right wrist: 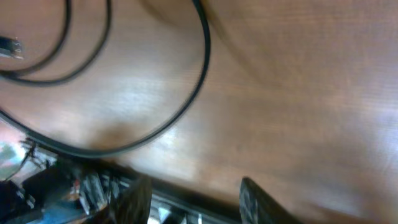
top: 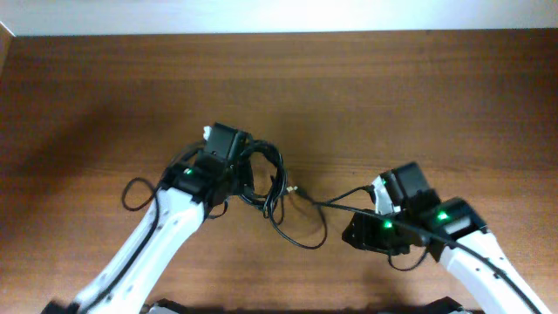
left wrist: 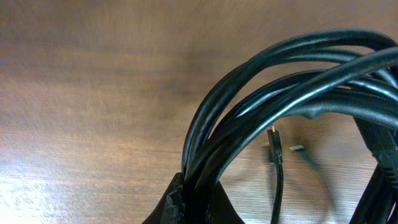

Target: Untangle cables

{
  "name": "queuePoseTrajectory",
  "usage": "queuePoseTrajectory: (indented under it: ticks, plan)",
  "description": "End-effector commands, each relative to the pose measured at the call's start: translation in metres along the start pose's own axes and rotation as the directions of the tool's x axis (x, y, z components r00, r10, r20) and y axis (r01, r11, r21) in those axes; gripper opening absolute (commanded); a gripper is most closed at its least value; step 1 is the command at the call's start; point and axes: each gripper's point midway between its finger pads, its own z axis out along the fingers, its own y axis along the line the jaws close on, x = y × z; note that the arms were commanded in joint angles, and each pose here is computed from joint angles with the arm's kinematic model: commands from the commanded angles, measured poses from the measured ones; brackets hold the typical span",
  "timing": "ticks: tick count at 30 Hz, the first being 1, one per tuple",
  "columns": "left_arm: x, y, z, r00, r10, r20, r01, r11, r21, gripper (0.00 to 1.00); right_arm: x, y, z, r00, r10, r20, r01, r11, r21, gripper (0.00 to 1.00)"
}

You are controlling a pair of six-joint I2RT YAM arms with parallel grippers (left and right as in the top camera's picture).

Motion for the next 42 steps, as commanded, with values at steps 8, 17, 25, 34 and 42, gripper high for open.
queuePoseTrajectory:
  ticks: [8, 17, 25, 34, 42]
  plan:
    - [0.006, -0.028, -0.088, 0.993, 0.038, 0.111, -0.067, 0.960, 0.270, 0.00, -0.035, 0.135, -0.041, 0.798, -0.456, 0.395, 0.559, 0.805, -0.200, 0.66]
    - [0.039, -0.045, -0.094, 0.995, 0.095, -0.028, -0.077, 0.917, 0.392, 0.00, -0.073, 0.133, -0.011, 0.695, -0.521, 0.495, 0.530, 0.837, 0.136, 0.71]
    - [0.032, -0.035, -0.090, 0.995, 0.101, 0.020, -0.103, 0.946, 0.308, 0.00, -0.035, 0.138, 0.012, 0.749, -0.573, 0.334, 0.611, 0.791, -0.014, 0.04]
    - [-0.001, -0.031, -0.092, 0.985, 0.050, 0.162, -0.091, 0.962, 0.258, 0.00, 0.076, 0.171, -0.019, 0.589, -0.783, 0.202, 0.736, 0.417, -0.533, 0.04]
    - [0.015, -0.023, -0.087, 0.994, 0.061, 0.095, -0.082, 0.970, 0.230, 0.00, 0.092, 0.208, -0.092, 0.422, -0.740, 0.524, 0.846, 0.115, -0.520, 0.04]
